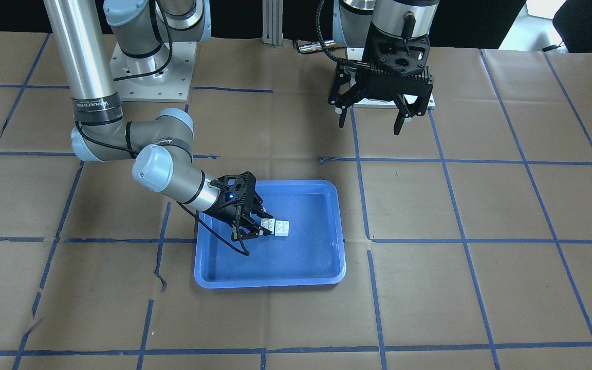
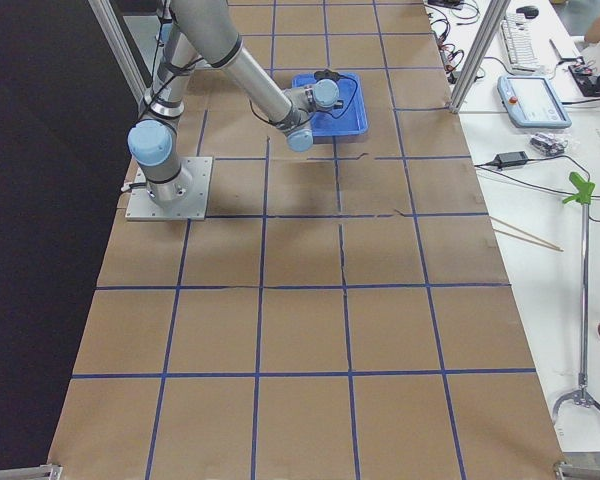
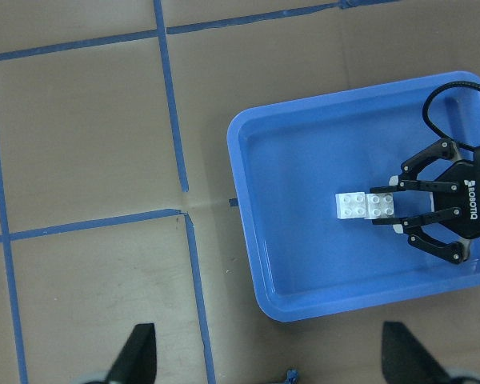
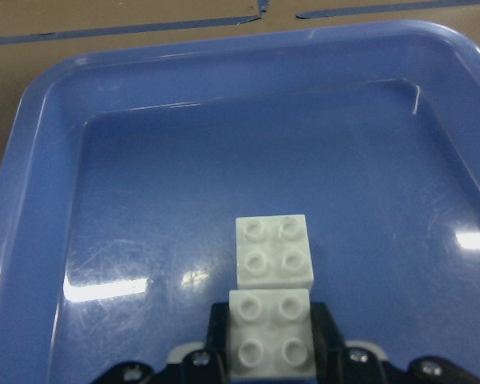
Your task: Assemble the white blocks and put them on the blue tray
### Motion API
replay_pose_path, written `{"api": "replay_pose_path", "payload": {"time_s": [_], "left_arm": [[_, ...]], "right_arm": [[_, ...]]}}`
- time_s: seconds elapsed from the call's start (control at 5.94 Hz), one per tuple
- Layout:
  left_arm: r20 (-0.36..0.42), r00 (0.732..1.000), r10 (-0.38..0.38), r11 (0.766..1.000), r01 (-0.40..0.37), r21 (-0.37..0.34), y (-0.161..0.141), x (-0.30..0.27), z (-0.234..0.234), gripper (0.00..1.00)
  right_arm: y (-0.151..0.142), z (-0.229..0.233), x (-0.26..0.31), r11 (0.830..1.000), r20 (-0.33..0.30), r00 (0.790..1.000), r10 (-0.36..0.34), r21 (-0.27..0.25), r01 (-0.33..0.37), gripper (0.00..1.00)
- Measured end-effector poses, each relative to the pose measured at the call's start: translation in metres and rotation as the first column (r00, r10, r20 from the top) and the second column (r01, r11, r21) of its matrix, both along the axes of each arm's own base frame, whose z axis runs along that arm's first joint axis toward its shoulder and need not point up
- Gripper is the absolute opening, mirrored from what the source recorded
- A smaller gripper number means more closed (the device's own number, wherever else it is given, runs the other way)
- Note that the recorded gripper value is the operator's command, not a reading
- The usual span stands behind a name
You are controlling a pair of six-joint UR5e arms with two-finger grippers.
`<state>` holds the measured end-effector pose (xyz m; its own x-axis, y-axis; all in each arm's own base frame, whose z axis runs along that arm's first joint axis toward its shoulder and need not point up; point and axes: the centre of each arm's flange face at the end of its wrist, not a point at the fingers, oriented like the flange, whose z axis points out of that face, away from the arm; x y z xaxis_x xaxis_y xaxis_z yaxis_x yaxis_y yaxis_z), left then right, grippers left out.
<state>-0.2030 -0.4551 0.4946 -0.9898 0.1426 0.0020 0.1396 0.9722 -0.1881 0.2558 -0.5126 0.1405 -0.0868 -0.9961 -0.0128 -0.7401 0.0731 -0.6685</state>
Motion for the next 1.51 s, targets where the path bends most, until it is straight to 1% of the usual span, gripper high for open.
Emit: {"api": "replay_pose_path", "payload": {"time_s": [0.5,0.67,0.84,1.35,1.51], "left_arm": [[0.000,1.000,-0.001,1.000,0.001,0.000,0.0001,-0.0003,0.0000,0.99],[0.000,1.000,-0.001,1.000,0.001,0.000,0.0002,-0.0003,0.0000,0.99],[0.000,1.000,-0.001,1.000,0.001,0.000,0.0003,-0.0005,-0.0001,0.99],[0.014,1.000,0.002,1.000,-0.002,0.007,0.0010,0.0012,0.0014,0.99],[0.017,1.000,0.003,1.000,-0.004,0.013,0.0014,0.0016,0.0025,0.99]], "right_arm": [[0.0001,0.0003,0.0004,1.000,0.005,1.000,0.001,0.001,-0.001,0.35],[0.0001,0.0002,0.0003,1.000,0.004,1.000,0.001,0.001,-0.001,0.38],[0.0001,0.0001,0.0002,1.000,0.003,1.000,0.000,0.000,0.000,0.44],[0.0001,0.0002,0.0002,1.000,0.003,1.000,0.000,0.001,0.000,0.53],[0.0001,0.0004,0.0003,1.000,0.004,1.000,0.000,0.001,0.000,0.65]]}}
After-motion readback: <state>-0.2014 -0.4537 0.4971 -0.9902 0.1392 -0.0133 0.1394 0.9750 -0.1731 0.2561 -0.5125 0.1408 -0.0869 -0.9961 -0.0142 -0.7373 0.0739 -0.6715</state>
